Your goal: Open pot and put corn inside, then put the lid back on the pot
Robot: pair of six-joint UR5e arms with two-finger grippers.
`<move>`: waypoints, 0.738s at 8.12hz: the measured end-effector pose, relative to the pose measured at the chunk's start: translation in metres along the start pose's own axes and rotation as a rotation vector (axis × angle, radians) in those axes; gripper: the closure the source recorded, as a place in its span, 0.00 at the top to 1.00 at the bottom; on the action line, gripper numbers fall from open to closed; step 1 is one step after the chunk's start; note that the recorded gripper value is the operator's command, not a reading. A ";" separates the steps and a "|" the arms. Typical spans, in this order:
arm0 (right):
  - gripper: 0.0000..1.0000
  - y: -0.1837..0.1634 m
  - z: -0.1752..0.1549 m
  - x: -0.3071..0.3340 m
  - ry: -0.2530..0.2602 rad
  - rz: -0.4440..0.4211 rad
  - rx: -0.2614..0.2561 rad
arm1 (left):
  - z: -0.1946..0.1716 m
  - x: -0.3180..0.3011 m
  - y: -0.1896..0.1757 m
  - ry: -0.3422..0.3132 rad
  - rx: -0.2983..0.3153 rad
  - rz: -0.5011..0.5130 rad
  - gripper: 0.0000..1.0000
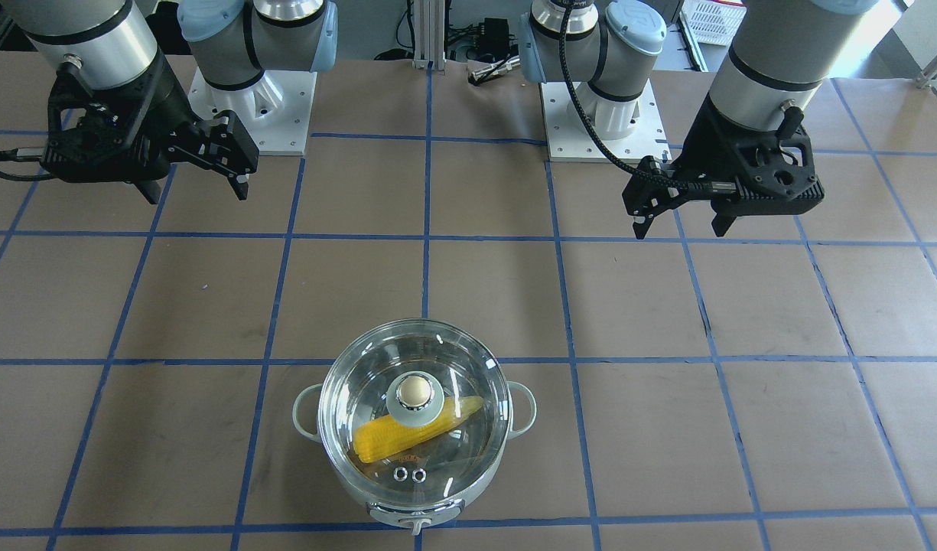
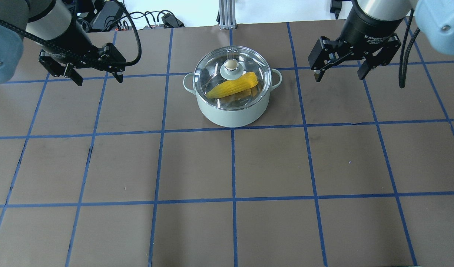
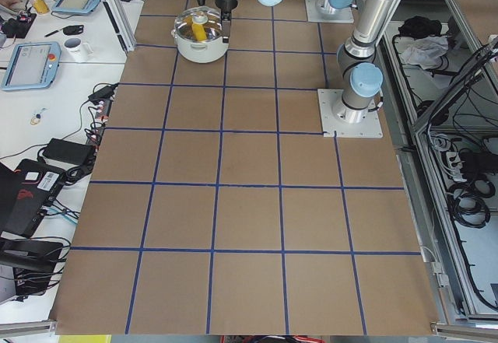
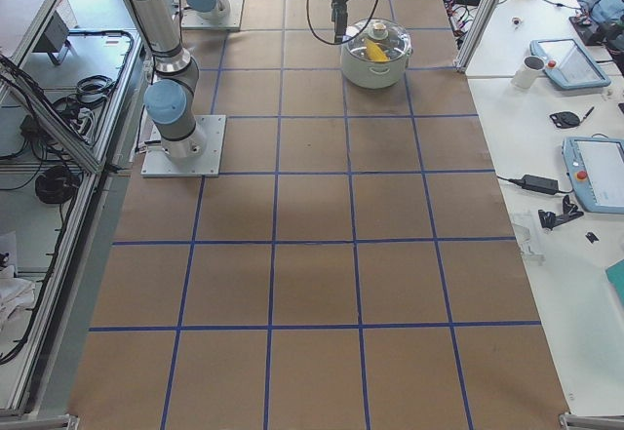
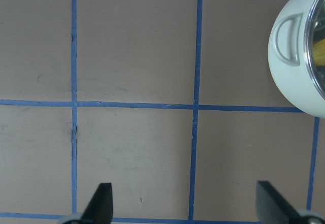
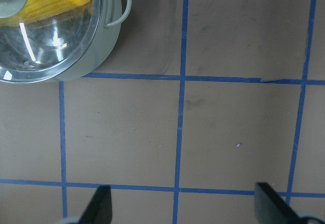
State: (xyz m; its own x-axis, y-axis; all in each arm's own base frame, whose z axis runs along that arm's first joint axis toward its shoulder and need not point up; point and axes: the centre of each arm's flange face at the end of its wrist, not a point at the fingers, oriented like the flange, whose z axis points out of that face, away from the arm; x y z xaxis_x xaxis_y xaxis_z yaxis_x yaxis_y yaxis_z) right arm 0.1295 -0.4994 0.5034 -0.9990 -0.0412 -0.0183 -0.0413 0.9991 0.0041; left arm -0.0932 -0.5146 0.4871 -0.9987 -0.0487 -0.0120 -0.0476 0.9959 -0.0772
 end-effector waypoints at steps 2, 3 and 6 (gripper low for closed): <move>1.00 0.000 -0.001 0.002 0.031 -0.002 0.003 | 0.001 0.000 0.000 0.000 -0.001 0.002 1.00; 1.00 0.000 -0.001 0.002 0.034 -0.002 0.005 | 0.001 0.000 0.000 0.000 -0.002 0.002 1.00; 1.00 0.000 -0.002 0.002 0.033 -0.005 0.007 | 0.001 0.000 0.000 0.000 -0.002 0.002 1.00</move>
State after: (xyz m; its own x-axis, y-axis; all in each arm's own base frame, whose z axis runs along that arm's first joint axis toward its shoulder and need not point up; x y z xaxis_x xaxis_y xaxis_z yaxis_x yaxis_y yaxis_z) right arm 0.1274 -0.4992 0.5049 -0.9988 -0.0462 0.0148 -0.0462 0.9989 -0.0027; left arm -0.0932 -0.5144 0.4861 -0.9989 -0.0463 -0.0123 -0.0452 0.9961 -0.0753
